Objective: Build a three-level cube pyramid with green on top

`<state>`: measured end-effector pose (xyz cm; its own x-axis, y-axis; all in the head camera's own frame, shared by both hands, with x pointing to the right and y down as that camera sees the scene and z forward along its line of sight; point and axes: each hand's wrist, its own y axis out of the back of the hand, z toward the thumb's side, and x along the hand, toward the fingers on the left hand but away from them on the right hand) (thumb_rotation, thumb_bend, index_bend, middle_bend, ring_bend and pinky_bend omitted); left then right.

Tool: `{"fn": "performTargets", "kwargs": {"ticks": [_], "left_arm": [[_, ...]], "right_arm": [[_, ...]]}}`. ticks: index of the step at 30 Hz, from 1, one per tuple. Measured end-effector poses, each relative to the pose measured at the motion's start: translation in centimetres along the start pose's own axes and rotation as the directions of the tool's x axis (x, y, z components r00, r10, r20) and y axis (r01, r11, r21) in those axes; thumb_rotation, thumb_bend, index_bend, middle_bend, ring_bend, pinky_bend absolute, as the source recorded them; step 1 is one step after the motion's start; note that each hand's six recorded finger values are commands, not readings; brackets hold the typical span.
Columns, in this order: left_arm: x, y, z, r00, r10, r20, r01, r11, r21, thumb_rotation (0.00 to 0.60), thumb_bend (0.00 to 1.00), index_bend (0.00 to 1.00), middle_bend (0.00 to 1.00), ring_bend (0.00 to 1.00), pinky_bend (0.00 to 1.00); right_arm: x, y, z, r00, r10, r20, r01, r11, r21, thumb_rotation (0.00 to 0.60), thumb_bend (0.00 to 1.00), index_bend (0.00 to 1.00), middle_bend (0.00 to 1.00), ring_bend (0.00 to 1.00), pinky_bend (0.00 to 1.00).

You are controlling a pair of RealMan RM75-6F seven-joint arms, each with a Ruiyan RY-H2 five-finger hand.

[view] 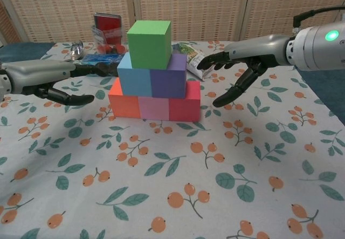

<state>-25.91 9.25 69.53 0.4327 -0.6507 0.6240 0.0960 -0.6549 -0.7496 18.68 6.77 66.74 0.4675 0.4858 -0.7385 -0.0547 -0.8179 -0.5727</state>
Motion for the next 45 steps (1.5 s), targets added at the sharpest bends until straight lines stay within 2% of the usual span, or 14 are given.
{"fn": "performTargets", "kwargs": {"ticks": [9, 28, 45], "left_arm": [[0.6, -0.2, 1.1, 1.0, -0.005, 0.02, 0.005, 1.0, 0.018, 0.148, 0.34, 0.0, 0.0, 0.0, 0.0], [1.3, -0.4, 1.7, 0.999, -0.019, 0.032, 0.018, 0.999, 0.039, 0.151, 0.35, 0.0, 0.0, 0.0, 0.0], [1.3, -0.7, 1.8, 0.999, -0.022, 0.031, 0.021, 0.999, 0.046, 0.15, 0.34, 0.0, 0.0, 0.0, 0.0]], "right_arm": [[-1.5, -0.9, 0.8, 1.0, 0.023, -0.005, -0.023, 1.0, 0.007, 0.34, 0.02, 0.0, 0.0, 0.0, 0.0], [-2.4, -1.0, 1.6, 1.0, 0.019, -0.011, -0.019, 1.0, 0.005, 0.34, 0.02, 0.0, 0.0, 0.0, 0.0], [-1.8, -0.8, 0.7, 1.0, 0.012, 0.016, -0.013, 1.0, 0.019, 0.34, 0.02, 0.0, 0.0, 0.0, 0.0]]}}
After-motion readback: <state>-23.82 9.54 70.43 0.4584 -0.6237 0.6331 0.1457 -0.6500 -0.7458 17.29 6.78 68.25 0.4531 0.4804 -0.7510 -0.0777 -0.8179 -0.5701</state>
